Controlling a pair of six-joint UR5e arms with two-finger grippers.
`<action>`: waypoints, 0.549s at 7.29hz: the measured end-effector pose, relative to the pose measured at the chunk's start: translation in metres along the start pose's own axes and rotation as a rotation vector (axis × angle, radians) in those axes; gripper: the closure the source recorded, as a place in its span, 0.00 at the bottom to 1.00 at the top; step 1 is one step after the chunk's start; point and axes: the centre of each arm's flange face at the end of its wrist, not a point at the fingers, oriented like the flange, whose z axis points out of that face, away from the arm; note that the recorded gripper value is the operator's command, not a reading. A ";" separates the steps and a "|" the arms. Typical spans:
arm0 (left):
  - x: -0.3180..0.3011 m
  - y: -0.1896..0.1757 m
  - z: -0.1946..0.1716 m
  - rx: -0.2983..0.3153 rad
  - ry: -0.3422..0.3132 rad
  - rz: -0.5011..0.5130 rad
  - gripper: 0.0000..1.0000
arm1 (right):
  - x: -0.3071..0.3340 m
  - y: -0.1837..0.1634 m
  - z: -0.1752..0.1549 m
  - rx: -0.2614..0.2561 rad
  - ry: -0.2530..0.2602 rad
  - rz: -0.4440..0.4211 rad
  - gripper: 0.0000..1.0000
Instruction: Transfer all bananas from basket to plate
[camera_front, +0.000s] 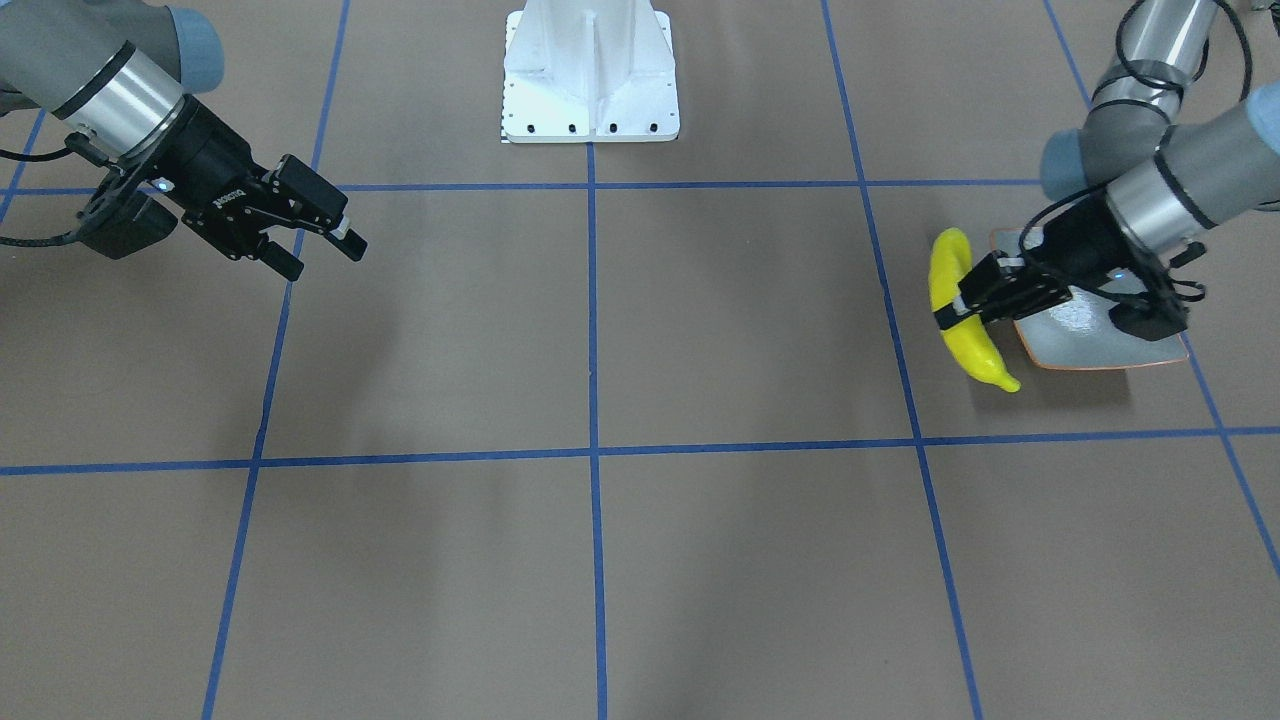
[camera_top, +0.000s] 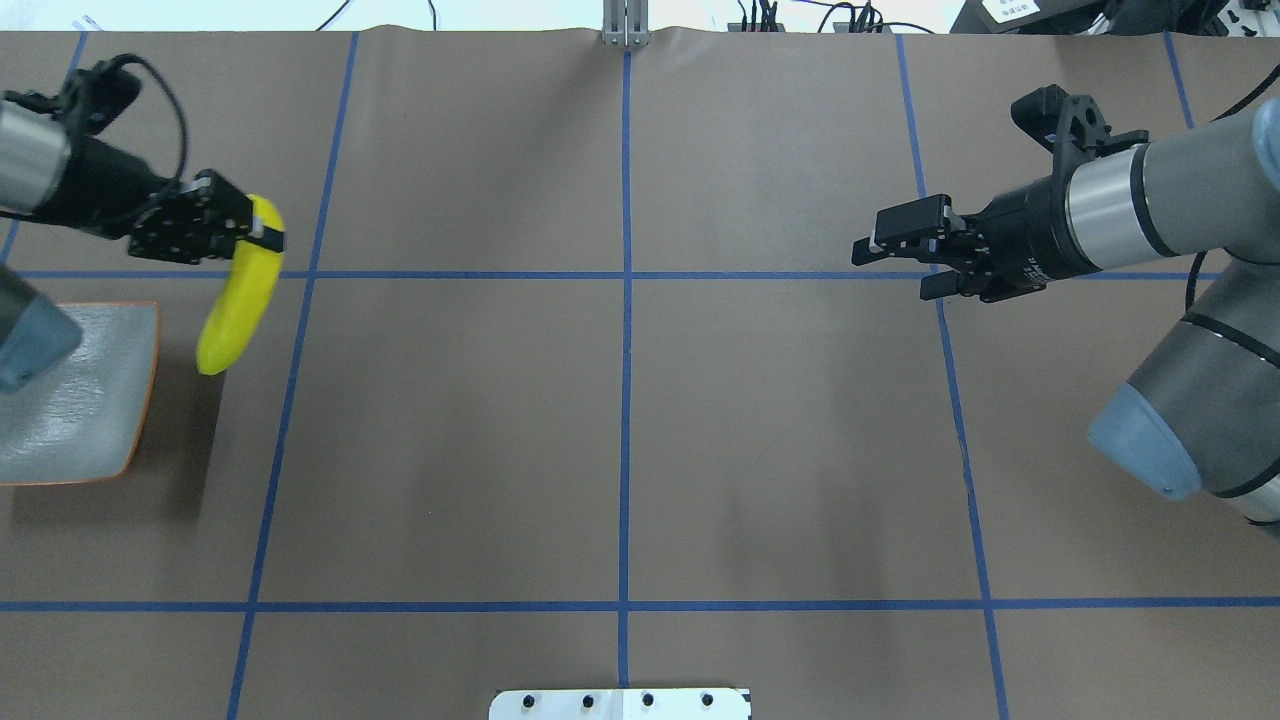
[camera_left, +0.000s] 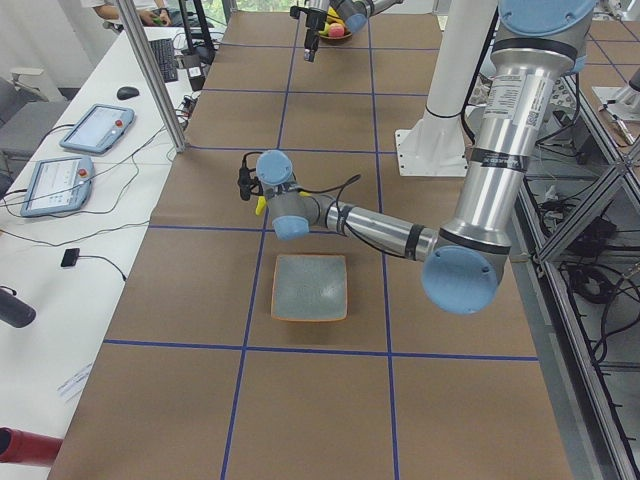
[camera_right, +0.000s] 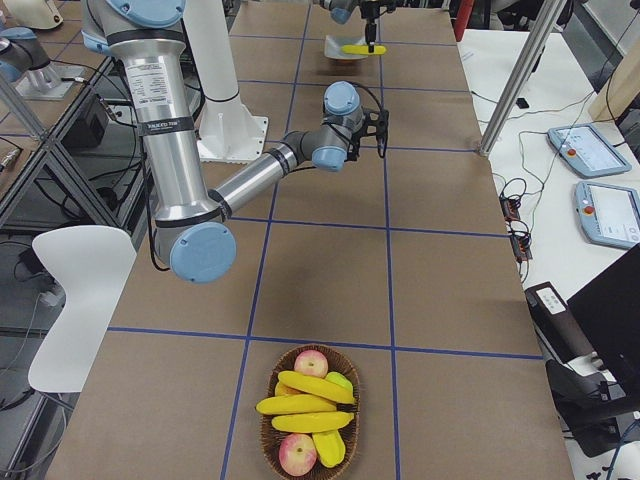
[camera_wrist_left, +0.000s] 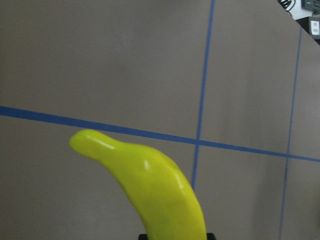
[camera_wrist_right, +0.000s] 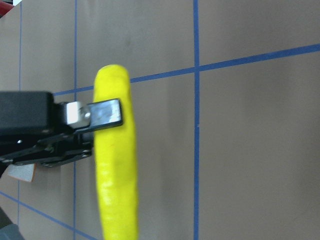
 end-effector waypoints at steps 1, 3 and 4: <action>-0.051 0.014 -0.014 0.010 -0.053 0.058 1.00 | 0.005 -0.003 0.003 0.010 0.012 0.007 0.00; -0.115 0.033 -0.026 0.033 -0.172 0.081 1.00 | 0.015 -0.007 0.008 0.020 0.031 0.018 0.00; -0.138 0.041 -0.025 0.048 -0.240 0.103 1.00 | 0.019 -0.007 0.009 0.021 0.038 0.022 0.00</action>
